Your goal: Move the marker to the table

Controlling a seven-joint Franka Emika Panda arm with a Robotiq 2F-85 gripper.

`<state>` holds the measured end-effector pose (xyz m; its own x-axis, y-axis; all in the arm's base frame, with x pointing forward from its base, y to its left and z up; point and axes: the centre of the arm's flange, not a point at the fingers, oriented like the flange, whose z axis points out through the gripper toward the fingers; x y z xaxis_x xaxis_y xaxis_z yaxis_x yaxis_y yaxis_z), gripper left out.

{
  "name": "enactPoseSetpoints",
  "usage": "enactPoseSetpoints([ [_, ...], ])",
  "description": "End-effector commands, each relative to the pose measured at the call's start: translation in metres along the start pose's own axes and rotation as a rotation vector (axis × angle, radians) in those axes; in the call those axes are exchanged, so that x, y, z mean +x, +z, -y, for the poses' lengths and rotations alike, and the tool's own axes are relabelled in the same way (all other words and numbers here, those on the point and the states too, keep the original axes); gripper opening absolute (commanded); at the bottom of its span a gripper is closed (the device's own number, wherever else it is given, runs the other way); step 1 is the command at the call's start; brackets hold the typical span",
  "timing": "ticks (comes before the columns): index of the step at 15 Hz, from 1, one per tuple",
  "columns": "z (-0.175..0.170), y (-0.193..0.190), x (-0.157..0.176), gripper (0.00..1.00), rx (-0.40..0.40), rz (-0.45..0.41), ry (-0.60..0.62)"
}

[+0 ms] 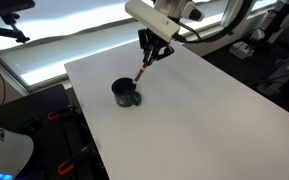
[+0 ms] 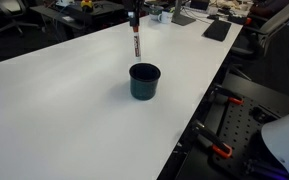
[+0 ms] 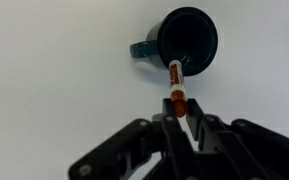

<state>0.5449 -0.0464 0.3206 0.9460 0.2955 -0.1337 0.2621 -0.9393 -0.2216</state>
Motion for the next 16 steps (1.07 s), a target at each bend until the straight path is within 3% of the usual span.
enactPoseSetpoints([
  [1, -0.003, -0.014, -0.037, 0.04, -0.01, -0.083, 0.022],
  [12, -0.067, 0.015, -0.102, 0.04, -0.039, -0.132, 0.163],
  [16, -0.077, 0.039, -0.103, 0.04, -0.051, -0.129, 0.175],
])
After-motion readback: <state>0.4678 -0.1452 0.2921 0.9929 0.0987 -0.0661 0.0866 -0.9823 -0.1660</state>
